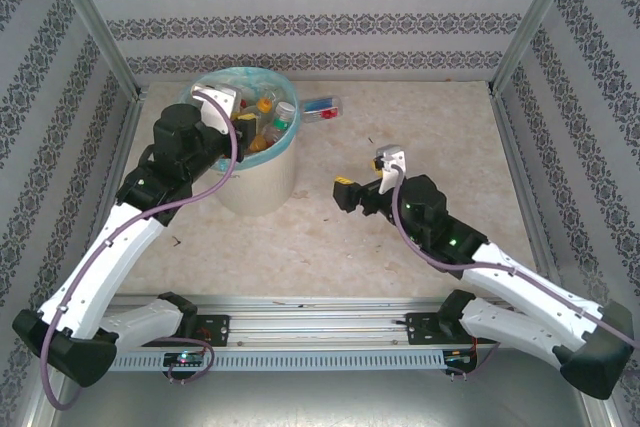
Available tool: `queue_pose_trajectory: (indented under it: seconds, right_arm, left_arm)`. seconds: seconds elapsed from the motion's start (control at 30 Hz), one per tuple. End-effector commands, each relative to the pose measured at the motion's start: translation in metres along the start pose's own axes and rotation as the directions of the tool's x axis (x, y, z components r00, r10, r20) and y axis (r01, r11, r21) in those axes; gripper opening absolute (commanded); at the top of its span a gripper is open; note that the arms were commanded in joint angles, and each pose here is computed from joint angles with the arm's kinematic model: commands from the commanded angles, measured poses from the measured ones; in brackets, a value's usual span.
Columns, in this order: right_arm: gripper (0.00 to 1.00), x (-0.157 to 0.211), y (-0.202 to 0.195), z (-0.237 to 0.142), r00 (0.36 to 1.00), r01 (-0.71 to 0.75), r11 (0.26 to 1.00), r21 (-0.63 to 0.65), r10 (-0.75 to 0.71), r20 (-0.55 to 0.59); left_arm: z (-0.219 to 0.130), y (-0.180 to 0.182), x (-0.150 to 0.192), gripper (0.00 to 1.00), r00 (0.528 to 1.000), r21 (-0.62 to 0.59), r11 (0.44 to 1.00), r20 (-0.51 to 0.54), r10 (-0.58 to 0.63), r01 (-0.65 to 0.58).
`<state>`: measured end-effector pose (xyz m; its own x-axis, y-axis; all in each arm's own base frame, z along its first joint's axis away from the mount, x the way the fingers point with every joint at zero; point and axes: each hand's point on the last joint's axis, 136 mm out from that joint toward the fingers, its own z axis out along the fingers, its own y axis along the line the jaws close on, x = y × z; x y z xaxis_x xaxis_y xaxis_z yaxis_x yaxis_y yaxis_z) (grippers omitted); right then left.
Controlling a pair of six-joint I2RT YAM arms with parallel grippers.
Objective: Put the plastic bottles in the bin
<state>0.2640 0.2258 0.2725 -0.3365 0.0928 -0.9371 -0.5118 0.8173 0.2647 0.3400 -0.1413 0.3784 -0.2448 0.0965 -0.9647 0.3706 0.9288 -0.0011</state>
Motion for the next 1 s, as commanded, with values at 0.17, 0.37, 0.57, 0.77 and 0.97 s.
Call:
queue_pose_trajectory:
  seconds: [0.17, 0.37, 0.57, 0.77, 0.97]
  right_arm:
    - [0.98, -0.008, 0.016, 0.019, 0.998, -0.062, 0.996, -0.064, 0.061, -0.007]
    - [0.98, 0.008, -0.002, 0.039, 0.992, -0.028, 0.999, 0.025, 0.03, -0.122]
    - [0.98, -0.008, -0.052, 0.07, 0.953, 0.239, 0.964, 0.12, -0.209, -0.218]
    - [0.98, -0.028, -0.104, 0.129, 0.923, 0.275, 0.961, -0.015, -0.269, -0.275]
    - [0.98, -0.029, -0.167, 0.217, 0.873, 0.255, 0.966, 0.043, -0.211, -0.439]
  left_arm:
    - [0.045, 0.007, 0.034, 0.29, 0.993, -0.046, 0.999, -0.115, -0.012, 0.007]
    - [0.059, 0.006, 0.052, 0.33, 0.981, -0.04, 0.999, -0.193, -0.017, 0.01]
    - [0.033, -0.01, 0.017, 0.48, 1.0, 0.054, 0.998, -0.019, -0.02, 0.021]
    - [0.002, -0.022, -0.014, 0.62, 0.986, 0.134, 0.991, 0.158, -0.044, 0.023]
    - [-0.006, -0.036, -0.024, 0.62, 0.975, 0.223, 0.974, 0.202, -0.087, 0.041]
